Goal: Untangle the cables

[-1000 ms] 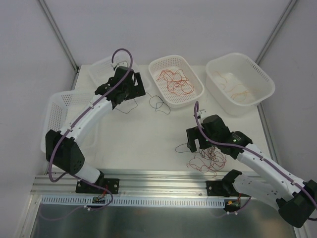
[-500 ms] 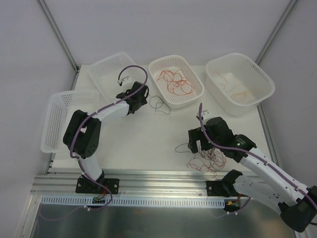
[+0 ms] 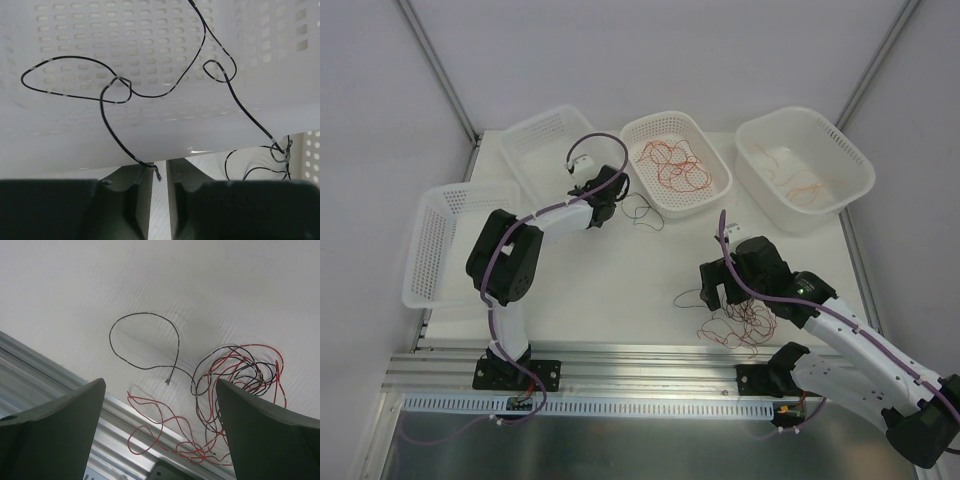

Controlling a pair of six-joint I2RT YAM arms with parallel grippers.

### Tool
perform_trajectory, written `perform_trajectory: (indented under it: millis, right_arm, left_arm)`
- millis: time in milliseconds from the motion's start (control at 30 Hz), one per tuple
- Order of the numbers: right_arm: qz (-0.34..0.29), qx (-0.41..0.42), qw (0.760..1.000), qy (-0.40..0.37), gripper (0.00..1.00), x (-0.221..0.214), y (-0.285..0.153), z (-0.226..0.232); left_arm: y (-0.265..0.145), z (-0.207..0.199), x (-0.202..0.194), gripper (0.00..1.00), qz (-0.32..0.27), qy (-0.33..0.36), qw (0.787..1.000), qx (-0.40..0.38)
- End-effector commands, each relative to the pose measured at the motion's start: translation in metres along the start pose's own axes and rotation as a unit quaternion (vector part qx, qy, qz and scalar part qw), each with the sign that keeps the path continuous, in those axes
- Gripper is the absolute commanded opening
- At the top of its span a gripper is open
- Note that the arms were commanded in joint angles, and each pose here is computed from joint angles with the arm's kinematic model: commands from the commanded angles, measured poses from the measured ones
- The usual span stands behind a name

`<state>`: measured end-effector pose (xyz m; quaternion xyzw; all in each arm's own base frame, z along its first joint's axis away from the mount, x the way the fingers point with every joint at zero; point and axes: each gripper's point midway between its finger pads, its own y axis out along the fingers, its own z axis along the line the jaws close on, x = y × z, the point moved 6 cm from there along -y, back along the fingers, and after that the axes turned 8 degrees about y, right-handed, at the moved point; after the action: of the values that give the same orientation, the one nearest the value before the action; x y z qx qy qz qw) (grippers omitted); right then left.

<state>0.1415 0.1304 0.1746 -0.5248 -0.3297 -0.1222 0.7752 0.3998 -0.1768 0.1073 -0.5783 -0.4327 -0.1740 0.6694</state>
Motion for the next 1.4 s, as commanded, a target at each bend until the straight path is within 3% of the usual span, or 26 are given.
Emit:
perform_trajectory:
  millis: [0, 67, 100, 267, 567, 667, 700, 900, 1100, 1367]
  right_arm:
    - [-0.007, 0.006, 1.0, -0.009, 0.97, 0.002, -0.002, 0.001]
    - [-0.009, 0.008, 1.0, -0.008, 0.97, 0.003, -0.003, 0.002]
    - [-0.01, 0.008, 1.0, -0.008, 0.97, 0.003, -0.004, 0.002]
    - [-0.01, 0.007, 1.0, -0.005, 0.97, 0.002, -0.005, 0.002]
    - [-0.009, 0.004, 1.0, 0.001, 0.97, 0.004, -0.004, 0.002]
    - [-0.003, 0.004, 1.0, 0.0, 0.97, 0.003, -0.003, 0.003]
    - [-0.001, 0.003, 1.0, 0.0, 0.97, 0.002, -0.003, 0.002]
    - [0.004, -0.001, 1.0, 0.0, 0.97, 0.003, 0.0, 0.002]
    - [0.011, 0.0, 1.0, -0.002, 0.97, 0.002, 0.005, 0.003]
    - [0.018, 0.001, 1.0, -0.001, 0.97, 0.003, 0.008, 0.004]
  left_arm:
    - [-0.007, -0.008, 0.015, 0.13, -0.025, -0.01, 1.0, -0.009]
    - [-0.016, -0.007, 0.02, 0.01, -0.024, -0.01, 0.999, -0.023]
    - [-0.02, -0.005, 0.018, 0.0, -0.015, -0.005, 0.999, -0.032]
    - [-0.058, 0.002, 0.038, 0.0, 0.006, 0.032, 0.997, -0.074]
    - [-0.116, 0.001, 0.119, 0.0, 0.033, 0.098, 0.978, -0.179]
    - [-0.129, 0.001, 0.146, 0.01, 0.059, 0.087, 0.968, -0.226]
    - [-0.134, 0.005, 0.169, 0.01, 0.045, 0.07, 0.968, -0.238]
    - [-0.14, 0.014, 0.214, 0.02, 0.016, 0.047, 0.962, -0.267]
    - [-0.119, 0.023, 0.243, 0.02, -0.016, 0.038, 0.967, -0.253]
    - [-0.011, 0.014, 0.22, 0.02, 0.003, 0.098, 0.979, -0.18]
